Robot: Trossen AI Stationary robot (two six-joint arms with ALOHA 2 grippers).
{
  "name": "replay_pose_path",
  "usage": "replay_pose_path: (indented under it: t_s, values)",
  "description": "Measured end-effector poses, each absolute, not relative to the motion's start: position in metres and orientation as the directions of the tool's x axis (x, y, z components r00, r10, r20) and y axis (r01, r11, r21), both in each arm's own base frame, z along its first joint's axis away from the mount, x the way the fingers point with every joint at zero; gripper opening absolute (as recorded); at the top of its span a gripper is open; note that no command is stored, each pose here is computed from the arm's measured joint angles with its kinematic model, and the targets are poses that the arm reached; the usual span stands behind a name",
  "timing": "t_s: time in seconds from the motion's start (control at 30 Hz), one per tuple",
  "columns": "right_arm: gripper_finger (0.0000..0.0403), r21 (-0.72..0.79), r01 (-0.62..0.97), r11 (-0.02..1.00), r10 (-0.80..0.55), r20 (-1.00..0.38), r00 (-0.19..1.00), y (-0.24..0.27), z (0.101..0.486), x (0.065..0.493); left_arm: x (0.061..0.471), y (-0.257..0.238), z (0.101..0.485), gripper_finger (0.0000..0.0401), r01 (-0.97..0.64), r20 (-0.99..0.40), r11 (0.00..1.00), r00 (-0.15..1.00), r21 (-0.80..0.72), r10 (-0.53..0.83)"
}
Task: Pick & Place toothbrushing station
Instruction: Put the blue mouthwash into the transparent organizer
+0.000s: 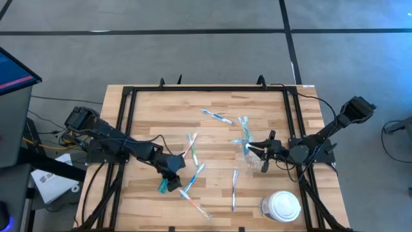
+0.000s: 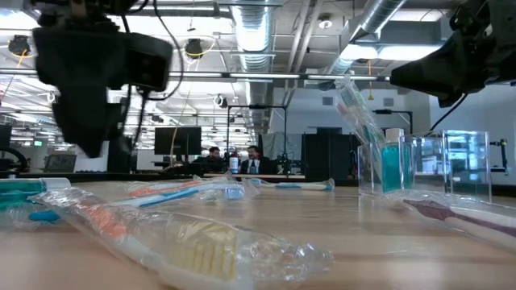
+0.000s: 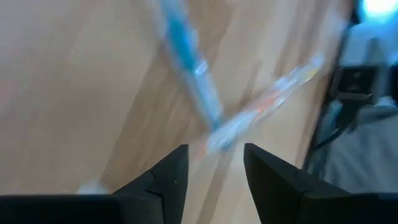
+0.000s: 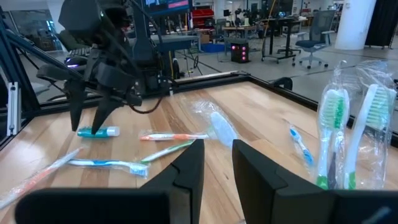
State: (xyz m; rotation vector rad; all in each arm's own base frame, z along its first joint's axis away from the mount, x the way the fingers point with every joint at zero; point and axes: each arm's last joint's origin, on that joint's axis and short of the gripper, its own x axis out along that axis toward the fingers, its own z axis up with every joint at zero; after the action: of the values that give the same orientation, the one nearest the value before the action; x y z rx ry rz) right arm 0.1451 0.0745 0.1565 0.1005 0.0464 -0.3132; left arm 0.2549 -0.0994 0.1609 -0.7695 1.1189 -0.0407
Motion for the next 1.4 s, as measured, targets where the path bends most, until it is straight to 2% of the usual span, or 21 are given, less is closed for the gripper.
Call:
replay_pose_path:
  t_s: [0.17,0.37,0.57,0.77,1.0,1.17,1.4]
  values:
    - [0.0075,0.088,0.31,0.947,-0.305,-0.063,0.95,0.076,0.16,0.148,0.234,-0.097,0.176,0.0129,-0.446,-0.838,0.727,0.428,-0.522,-0.339]
    - [0.0075,0.065,0.306,0.95,-0.301,-0.077,0.95,0.08,0.164,0.151,0.222,-0.111,0.186,0.0119,-0.464,-0.824,0.693,0.428,-0.552,-0.371]
    - [0.0075,0.061,0.302,0.951,-0.298,-0.075,0.952,0.083,0.165,0.15,0.214,-0.122,0.182,0.0132,-0.532,-0.847,0.66,0.374,-0.53,-0.379]
    - [0.0075,0.059,0.298,0.953,-0.294,-0.077,0.953,0.084,0.164,0.149,0.212,-0.121,0.177,0.0149,-0.575,-0.856,0.635,0.373,-0.515,-0.357]
    - [0.0075,0.059,0.299,0.953,-0.294,-0.077,0.953,0.084,0.164,0.149,0.2,-0.115,0.158,0.0145,-0.622,-0.883,0.627,0.307,-0.469,-0.356]
    - [0.0075,0.058,0.299,0.953,-0.294,-0.077,0.953,0.084,0.164,0.149,0.199,-0.115,0.156,0.0147,-0.616,-0.874,0.622,0.304,-0.484,-0.379]
    - [0.0075,0.062,0.299,0.952,-0.294,-0.077,0.953,0.084,0.164,0.149,0.195,-0.111,0.147,0.0195,-0.666,-0.881,0.582,0.297,-0.467,-0.367]
